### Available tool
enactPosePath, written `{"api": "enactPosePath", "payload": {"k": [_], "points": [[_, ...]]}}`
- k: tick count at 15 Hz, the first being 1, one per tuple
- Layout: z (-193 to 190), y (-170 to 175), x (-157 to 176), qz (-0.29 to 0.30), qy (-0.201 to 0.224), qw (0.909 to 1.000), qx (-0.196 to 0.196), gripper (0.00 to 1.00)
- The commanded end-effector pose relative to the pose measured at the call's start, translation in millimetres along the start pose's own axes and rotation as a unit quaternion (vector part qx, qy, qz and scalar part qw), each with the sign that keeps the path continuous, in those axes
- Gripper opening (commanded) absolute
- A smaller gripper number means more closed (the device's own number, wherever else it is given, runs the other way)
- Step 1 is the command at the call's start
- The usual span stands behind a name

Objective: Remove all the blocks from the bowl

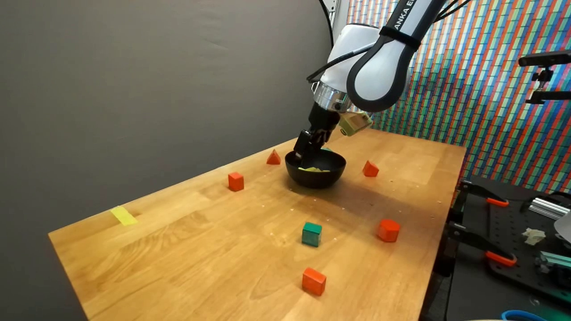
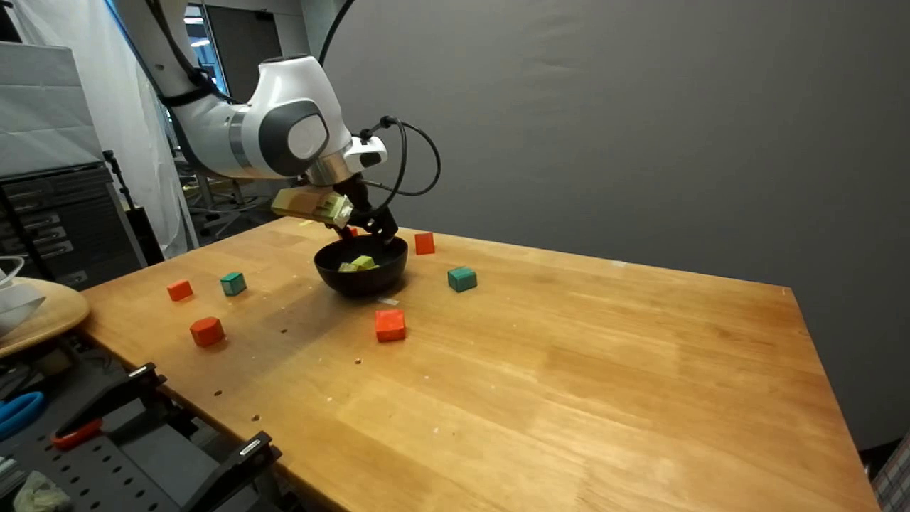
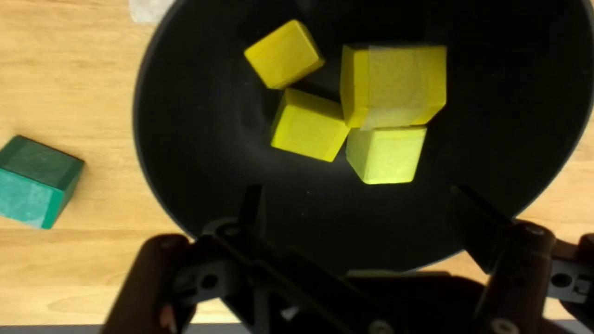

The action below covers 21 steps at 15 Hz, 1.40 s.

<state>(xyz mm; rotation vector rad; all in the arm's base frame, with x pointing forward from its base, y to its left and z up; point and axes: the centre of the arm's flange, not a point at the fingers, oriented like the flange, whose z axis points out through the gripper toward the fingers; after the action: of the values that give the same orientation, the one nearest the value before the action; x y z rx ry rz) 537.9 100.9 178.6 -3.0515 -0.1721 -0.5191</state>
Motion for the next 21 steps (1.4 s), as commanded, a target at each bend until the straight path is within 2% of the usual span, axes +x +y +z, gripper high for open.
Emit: {"api": "enactPosePath", "payload": {"k": [1, 4, 8, 10, 11, 13, 15, 17, 19, 21], "points": [[21, -7, 17, -0.035, -0.014, 0.9992, -0.015, 1.00], [37, -10, 19, -0.054, -0.031, 0.9978, -0.025, 0.99], [49, -15, 22, -0.079, -0.043, 0.9952, -0.037, 0.86], [51, -17, 21, -0.087, -0.047, 0.9941, -0.043, 0.66], [51, -19, 20, -0.092, -0.047, 0.9936, -0.045, 0.62], [47, -21, 18, -0.096, -0.043, 0.9932, -0.048, 0.43], [41, -24, 15, -0.094, -0.040, 0.9935, -0.050, 0.30], [30, -23, 12, -0.074, -0.040, 0.9954, -0.046, 0.25], [18, -22, 4, -0.040, -0.050, 0.9976, -0.028, 0.30], [-3, -25, -8, -0.009, -0.052, 0.9985, -0.013, 0.30]]}}
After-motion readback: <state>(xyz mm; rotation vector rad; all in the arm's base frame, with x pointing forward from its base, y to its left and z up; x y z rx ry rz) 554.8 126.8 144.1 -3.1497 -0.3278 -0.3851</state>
